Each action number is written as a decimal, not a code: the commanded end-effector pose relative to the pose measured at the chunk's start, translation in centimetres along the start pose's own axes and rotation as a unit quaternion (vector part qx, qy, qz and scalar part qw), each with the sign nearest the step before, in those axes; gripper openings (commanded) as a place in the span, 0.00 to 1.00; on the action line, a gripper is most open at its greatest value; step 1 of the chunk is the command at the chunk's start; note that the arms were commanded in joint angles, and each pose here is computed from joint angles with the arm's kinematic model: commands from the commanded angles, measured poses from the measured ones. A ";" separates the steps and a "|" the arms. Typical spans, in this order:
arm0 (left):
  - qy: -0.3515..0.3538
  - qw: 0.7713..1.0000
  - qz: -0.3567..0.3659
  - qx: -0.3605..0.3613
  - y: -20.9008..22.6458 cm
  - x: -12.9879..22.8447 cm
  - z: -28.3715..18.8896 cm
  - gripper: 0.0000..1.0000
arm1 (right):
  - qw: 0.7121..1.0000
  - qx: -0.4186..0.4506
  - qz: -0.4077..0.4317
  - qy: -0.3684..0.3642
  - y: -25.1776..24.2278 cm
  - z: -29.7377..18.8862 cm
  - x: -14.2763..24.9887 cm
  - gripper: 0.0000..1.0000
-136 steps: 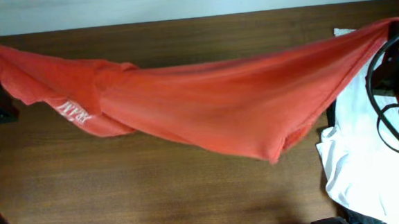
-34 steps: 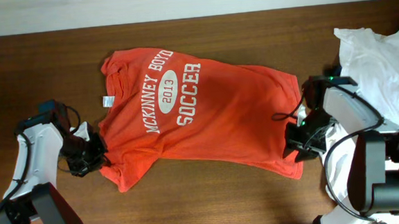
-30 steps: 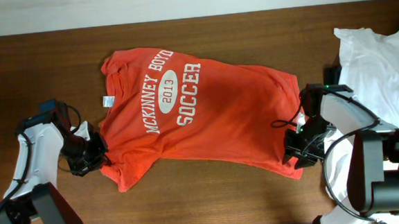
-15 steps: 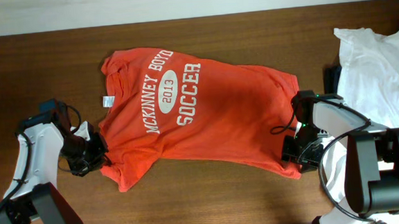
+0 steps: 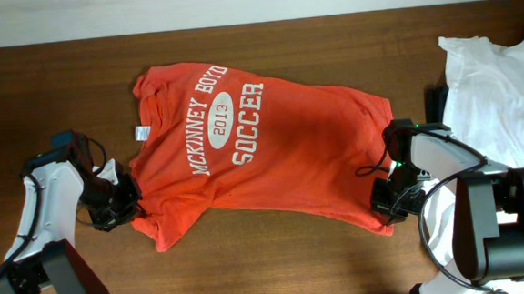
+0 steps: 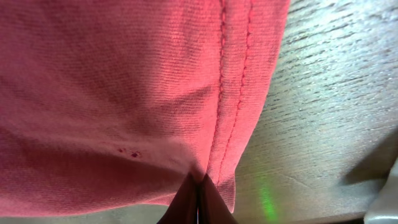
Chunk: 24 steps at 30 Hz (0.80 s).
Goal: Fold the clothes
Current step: 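Lift the shirt with both grippers and lay it down again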
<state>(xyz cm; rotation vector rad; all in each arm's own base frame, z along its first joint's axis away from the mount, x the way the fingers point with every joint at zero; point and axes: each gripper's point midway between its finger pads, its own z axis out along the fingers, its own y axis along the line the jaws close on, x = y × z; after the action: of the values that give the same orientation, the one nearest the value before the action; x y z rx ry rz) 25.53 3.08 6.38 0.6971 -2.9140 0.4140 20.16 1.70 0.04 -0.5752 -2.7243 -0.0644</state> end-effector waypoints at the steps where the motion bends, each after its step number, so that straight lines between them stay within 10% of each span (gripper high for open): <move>1: -0.013 1.000 0.005 0.010 -0.6 -0.3 -0.8 0.00 | 1.000 0.009 -0.009 -0.002 -0.2 -0.4 0.2 0.04; 9: -0.044 0.993 0.072 0.086 -4.4 -1.6 -5.0 0.00 | 0.978 -0.056 -0.066 -0.188 2.6 -14.2 -2.7 0.04; 15: -0.252 0.933 0.195 0.168 -11.2 -3.7 -22.3 0.00 | 0.919 -0.076 -0.109 -0.371 2.4 -27.2 -1.2 0.04; 24: -0.467 0.862 0.113 0.160 -8.0 0.7 -38.9 0.00 | 0.807 -0.099 -0.148 -0.563 1.1 -41.7 5.3 0.04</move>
<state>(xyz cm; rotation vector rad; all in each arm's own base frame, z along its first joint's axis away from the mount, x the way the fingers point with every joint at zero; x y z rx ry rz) 32.10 7.13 43.38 0.6599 -3.8813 0.7809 30.63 0.36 38.14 -0.2692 -3.9125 -0.1880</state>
